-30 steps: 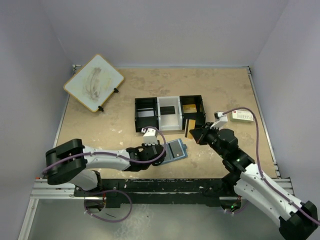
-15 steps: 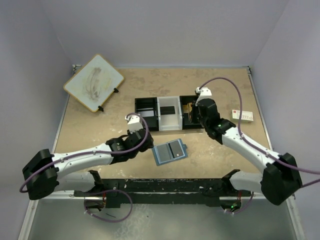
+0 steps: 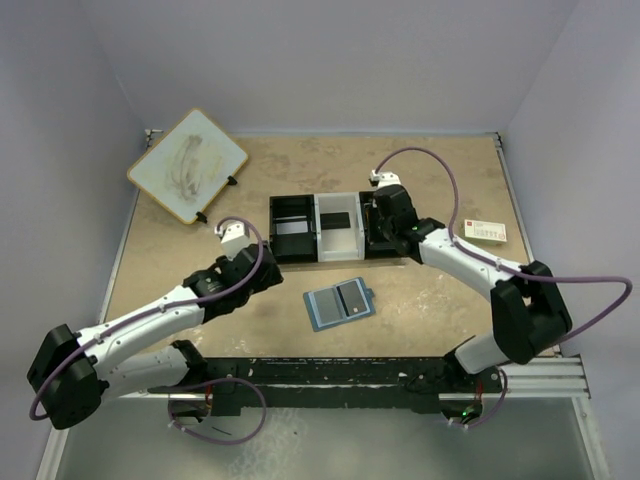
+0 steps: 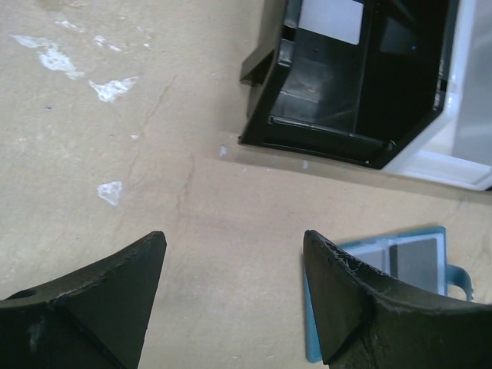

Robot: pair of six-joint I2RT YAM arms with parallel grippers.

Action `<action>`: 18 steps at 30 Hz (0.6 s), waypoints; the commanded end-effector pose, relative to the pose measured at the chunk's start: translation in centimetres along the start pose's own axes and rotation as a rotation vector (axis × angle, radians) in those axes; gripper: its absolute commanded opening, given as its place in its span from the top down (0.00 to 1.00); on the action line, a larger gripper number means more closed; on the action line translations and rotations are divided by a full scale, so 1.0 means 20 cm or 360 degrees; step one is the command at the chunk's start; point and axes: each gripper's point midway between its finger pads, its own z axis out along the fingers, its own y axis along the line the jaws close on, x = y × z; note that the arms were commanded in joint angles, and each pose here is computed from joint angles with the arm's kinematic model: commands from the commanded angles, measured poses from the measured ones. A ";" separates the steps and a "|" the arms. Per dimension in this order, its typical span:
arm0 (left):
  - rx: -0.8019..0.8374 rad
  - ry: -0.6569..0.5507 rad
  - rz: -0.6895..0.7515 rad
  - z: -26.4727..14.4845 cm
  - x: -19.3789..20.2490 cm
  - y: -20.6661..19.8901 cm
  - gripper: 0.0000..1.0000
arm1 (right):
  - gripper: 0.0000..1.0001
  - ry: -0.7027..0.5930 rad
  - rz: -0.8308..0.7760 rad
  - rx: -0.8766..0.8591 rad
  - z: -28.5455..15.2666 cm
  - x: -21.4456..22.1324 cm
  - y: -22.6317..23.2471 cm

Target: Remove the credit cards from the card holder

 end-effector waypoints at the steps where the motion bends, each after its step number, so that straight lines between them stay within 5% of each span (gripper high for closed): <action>1: -0.0082 -0.0021 0.0017 -0.01 -0.05 0.07 0.30 | 1.00 -0.0092 0.0012 -0.0122 0.02 -0.20 0.11; 18: -0.0075 0.0018 -0.0028 0.09 -0.10 0.05 0.35 | 1.00 -0.0025 -0.0021 -0.0343 0.09 -0.28 0.28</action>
